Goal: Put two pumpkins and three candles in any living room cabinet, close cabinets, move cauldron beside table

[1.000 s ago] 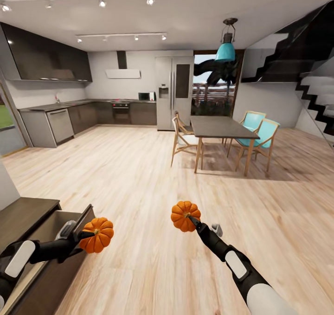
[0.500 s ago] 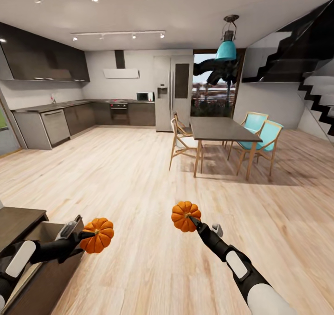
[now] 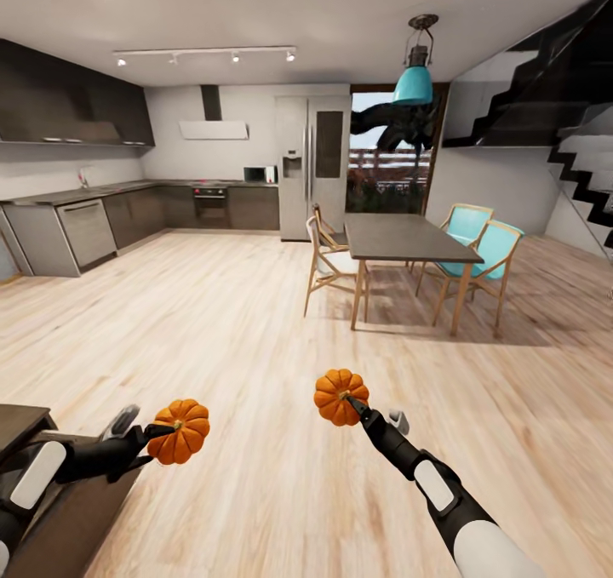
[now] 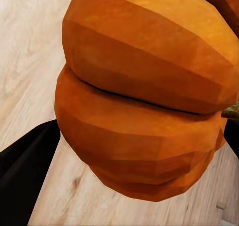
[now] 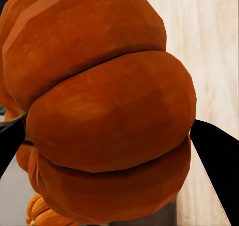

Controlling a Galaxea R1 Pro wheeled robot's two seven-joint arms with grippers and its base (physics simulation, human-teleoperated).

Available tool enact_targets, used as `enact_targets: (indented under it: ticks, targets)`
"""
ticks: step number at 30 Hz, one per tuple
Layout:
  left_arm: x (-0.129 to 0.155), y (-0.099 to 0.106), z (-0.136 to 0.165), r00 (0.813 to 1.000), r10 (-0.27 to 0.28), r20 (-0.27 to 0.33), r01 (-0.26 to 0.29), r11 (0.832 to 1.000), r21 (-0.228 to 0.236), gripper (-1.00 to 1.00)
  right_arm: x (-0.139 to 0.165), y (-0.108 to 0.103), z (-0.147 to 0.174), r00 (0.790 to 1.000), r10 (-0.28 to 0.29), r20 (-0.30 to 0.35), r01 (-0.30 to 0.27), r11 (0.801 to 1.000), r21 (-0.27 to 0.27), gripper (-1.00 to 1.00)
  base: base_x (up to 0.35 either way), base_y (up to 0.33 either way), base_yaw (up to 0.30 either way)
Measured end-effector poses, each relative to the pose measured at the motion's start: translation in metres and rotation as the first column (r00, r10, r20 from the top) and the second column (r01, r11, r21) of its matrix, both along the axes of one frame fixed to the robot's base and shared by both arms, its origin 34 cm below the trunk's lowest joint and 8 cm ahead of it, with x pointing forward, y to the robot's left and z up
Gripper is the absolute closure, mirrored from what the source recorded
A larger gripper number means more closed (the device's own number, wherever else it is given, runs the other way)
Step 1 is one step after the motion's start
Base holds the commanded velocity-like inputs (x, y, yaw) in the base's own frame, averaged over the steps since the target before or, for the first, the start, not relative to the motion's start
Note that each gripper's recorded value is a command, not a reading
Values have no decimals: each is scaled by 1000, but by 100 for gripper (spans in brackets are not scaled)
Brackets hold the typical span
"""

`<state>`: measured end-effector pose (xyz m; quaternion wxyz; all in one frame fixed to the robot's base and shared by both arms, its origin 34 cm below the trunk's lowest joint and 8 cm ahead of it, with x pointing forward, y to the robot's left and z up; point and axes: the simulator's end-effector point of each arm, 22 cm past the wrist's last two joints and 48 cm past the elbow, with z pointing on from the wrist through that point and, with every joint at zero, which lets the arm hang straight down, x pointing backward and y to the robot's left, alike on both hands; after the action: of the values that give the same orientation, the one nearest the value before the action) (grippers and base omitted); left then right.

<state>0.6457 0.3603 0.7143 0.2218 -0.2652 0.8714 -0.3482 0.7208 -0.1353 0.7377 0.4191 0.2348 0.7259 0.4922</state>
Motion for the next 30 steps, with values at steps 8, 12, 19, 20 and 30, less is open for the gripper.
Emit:
enact_targets:
  ticks: [8, 12, 19, 20, 30]
  targets:
    - [0, 0, -2, 1000, 1, -5, -1, 1000, 2, 100, -1, 1, -2, 1000, -1, -3, 1, 1000, 1, 100, 315, -95, -18]
    - [-1, 0, -2, 1000, 1, -6, -1, 1000, 2, 100, -1, 1, -3, 1000, 0, -7, 0, 1000, 2, 100, 315, -95, 0]
    - [-1, 0, -6, 1000, 0, -14, 0, 1000, 4, 100, -1, 1, -7, 1000, 1, -14, -1, 1000, 1, 100, 315, -102, -30]
    - [-1, 0, -7, 1000, 0, -15, 0, 1000, 4, 100, -1, 1, -8, 1000, 1, -15, -1, 1000, 0, 100, 315, -109, -58]
    - [-2, -1, -12, 1000, 1, -25, 0, 1000, 1, 100, -1, 1, -13, 1000, -3, -20, 3, 1000, -1, 100, 255, -169, -1]
